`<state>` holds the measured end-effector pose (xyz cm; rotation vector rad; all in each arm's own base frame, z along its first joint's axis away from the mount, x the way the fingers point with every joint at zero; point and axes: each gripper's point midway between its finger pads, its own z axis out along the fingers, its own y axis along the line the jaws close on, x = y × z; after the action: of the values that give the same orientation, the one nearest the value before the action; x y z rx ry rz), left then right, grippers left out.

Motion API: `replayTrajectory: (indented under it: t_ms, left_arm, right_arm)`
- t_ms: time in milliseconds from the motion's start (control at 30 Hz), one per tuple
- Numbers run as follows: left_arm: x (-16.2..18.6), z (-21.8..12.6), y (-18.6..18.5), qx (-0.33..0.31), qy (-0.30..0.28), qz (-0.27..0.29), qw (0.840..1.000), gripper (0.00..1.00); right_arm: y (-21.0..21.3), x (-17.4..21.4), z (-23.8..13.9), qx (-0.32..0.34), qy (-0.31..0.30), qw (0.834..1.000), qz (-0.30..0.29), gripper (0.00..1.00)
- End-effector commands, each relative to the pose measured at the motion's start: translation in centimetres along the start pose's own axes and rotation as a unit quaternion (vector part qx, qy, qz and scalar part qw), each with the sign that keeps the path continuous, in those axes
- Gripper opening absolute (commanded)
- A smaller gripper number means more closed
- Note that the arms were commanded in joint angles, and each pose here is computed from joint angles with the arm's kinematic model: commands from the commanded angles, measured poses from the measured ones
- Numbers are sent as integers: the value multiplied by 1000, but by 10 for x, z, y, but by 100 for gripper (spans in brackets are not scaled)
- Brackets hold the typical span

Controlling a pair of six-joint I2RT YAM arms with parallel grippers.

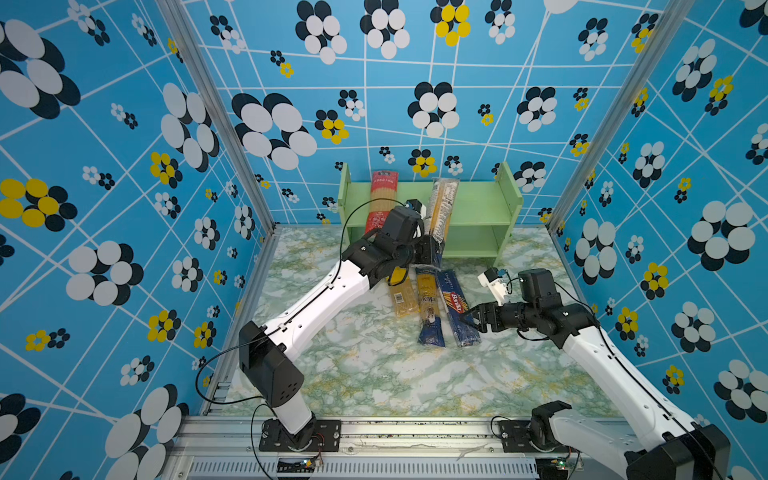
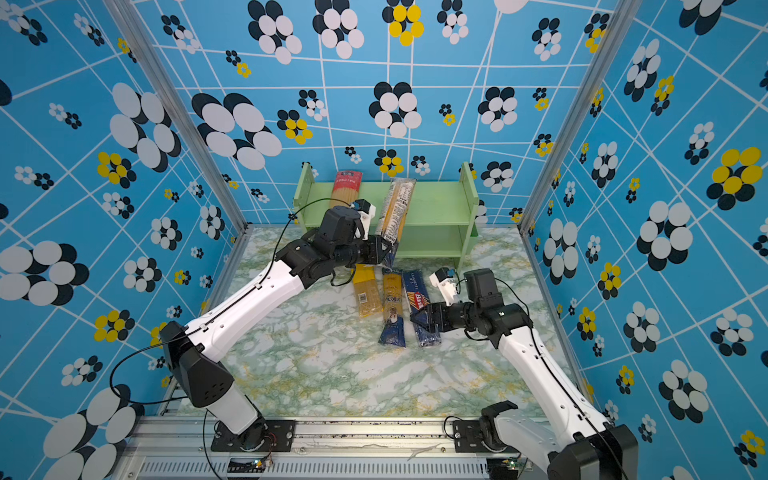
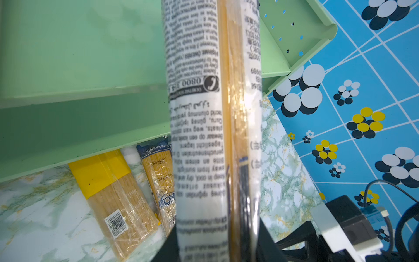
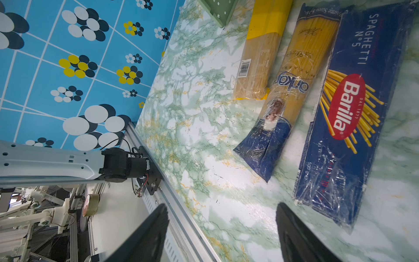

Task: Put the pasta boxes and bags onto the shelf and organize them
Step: 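Carry the upright bag with the left gripper over the shelf's upper tier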

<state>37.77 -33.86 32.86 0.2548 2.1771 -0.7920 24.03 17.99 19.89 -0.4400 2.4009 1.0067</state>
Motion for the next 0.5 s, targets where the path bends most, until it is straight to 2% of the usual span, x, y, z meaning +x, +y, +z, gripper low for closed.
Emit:
replayTrajectory:
  t_ms: [0,467]
  left_arm:
    - [-66,-22,-38,66,-104,9,992,0]
    - [-103,-12,-38,66,-138,-7,988,0]
  right_arm:
    - [-3,-6,-3,13,0,1000,-4,77]
    - [-10,-10,4,20,12,1000,1,77]
